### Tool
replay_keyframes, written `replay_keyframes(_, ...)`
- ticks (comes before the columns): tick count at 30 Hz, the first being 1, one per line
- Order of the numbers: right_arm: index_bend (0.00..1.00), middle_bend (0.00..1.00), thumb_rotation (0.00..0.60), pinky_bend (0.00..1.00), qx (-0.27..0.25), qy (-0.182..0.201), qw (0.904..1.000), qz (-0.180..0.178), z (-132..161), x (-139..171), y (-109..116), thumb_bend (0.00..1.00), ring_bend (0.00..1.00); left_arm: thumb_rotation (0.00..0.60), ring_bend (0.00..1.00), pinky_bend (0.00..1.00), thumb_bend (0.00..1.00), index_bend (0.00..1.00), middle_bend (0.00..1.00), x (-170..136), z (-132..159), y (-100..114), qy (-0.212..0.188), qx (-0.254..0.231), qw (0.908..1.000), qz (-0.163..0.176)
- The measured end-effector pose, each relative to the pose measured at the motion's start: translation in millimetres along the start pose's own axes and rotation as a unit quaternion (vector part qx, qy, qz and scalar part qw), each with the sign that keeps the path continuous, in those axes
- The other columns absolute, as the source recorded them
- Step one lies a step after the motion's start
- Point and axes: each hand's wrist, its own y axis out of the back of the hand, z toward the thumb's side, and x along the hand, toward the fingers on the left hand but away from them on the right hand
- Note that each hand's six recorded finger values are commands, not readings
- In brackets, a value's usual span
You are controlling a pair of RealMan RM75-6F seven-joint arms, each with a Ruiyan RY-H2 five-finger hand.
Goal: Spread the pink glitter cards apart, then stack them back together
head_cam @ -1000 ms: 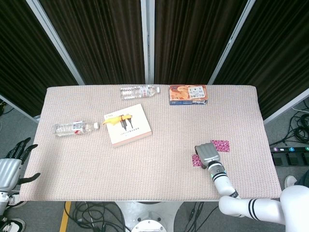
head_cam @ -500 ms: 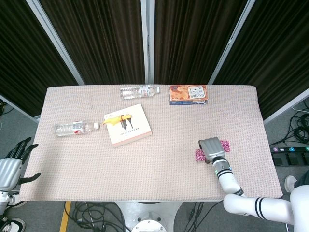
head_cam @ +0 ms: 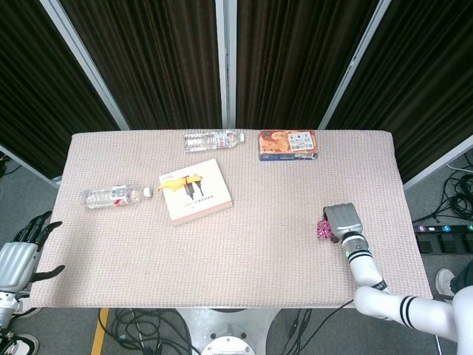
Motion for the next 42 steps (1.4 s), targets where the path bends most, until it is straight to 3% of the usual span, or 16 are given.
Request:
replay_keyframes(14, 0.45, 0.93, 0.600, 0.96, -0.006, -0.006, 0.9999, 0.006, -9.7, -24.1, -9.7, 0.00, 0.96, 0.600, 0.09, 0.23, 0.00, 0.21, 0.14, 3.1, 1.9, -8.3, 0.001, 0.007, 0.9999, -0.013)
replay_keyframes(23, 0.45, 0.93, 0.600, 0.96, -0.003, -0.005, 0.9999, -0.009, -10.4, -27.6, -1.4, 0.00, 0.96, 0.600, 0.09, 0.23, 0.00, 0.21, 0.14, 2.2, -1.2, -7.4, 0.005, 0.005, 0.9999, -0.011)
replay_keyframes(42, 0.45, 0.94, 0.600, 0.96, 0.009, -0.017, 0.9998, -0.004, -17.2, -33.2, -5.3, 0.00, 0.96, 0.600, 0.09, 0.23, 0.00, 0.21, 0.14, 2.7, -2.6, -8.1, 0.006, 0.004, 0.9999, -0.011)
